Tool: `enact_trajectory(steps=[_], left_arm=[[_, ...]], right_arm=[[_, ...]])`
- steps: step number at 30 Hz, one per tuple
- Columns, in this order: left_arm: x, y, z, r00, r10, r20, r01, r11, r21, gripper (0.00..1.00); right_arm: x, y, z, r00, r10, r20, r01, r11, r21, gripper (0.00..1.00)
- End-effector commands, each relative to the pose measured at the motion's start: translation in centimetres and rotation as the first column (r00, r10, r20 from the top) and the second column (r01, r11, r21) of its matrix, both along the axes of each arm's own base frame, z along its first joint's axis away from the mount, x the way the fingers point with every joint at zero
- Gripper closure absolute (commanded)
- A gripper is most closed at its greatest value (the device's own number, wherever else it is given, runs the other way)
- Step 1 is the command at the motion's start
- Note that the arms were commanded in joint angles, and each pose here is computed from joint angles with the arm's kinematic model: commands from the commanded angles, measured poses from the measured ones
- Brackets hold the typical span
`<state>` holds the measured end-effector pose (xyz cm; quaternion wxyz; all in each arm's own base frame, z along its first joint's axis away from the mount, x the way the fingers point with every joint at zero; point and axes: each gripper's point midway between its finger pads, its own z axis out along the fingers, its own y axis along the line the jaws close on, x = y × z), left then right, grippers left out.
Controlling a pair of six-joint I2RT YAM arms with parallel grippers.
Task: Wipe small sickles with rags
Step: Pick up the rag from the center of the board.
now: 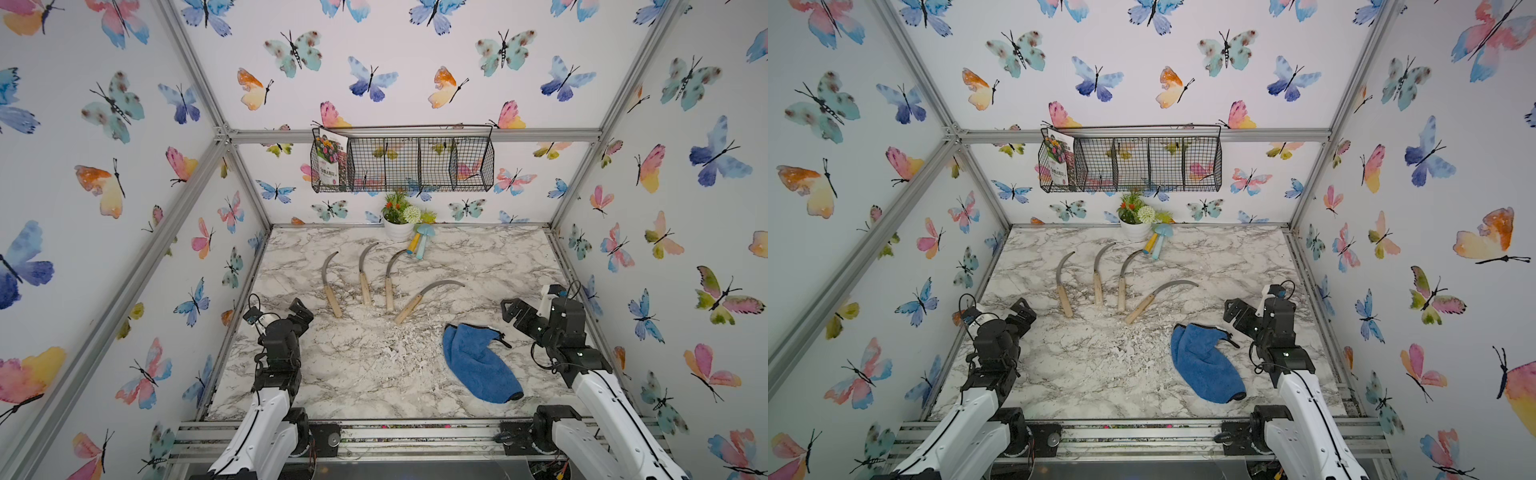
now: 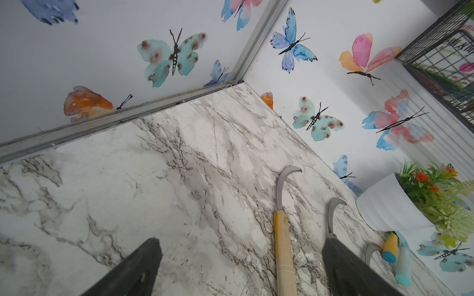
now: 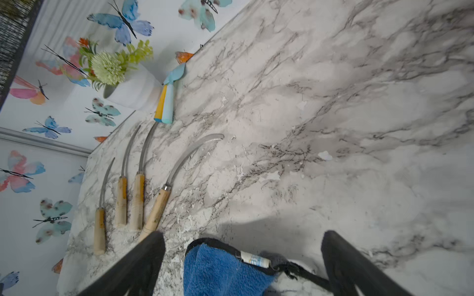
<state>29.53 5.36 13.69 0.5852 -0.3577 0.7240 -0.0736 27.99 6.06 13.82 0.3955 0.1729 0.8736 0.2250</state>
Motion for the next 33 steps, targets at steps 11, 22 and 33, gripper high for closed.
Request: enact_trajectory(steps=[11, 22, 33], left_arm=[[-0.5, 0.2, 0.8, 0.999, 0.007, 0.051, -0.007, 1.0, -0.003, 0.01], [-0.5, 0.1, 0.8, 0.999, 0.003, 0.05, -0.003, 1.0, -0.001, 0.01], [-0.5, -0.1, 0.9, 0.998, -0.009, 0.056, 0.009, 1.0, -0.001, 0.01]], right_arm=[[-4.7, 9.0, -4.9, 0.971, 0.061, -0.233, -0.158, 0.89, -0.428, 0.02], [-7.4, 9.0, -6.9, 0.937, 0.135, -0.322, -0.264, 0.878, -0.399, 0.02], [-8.6, 11.8, -13.5, 0.844, 0.235, -0.482, -0.429, 0.836, -0.342, 0.02]])
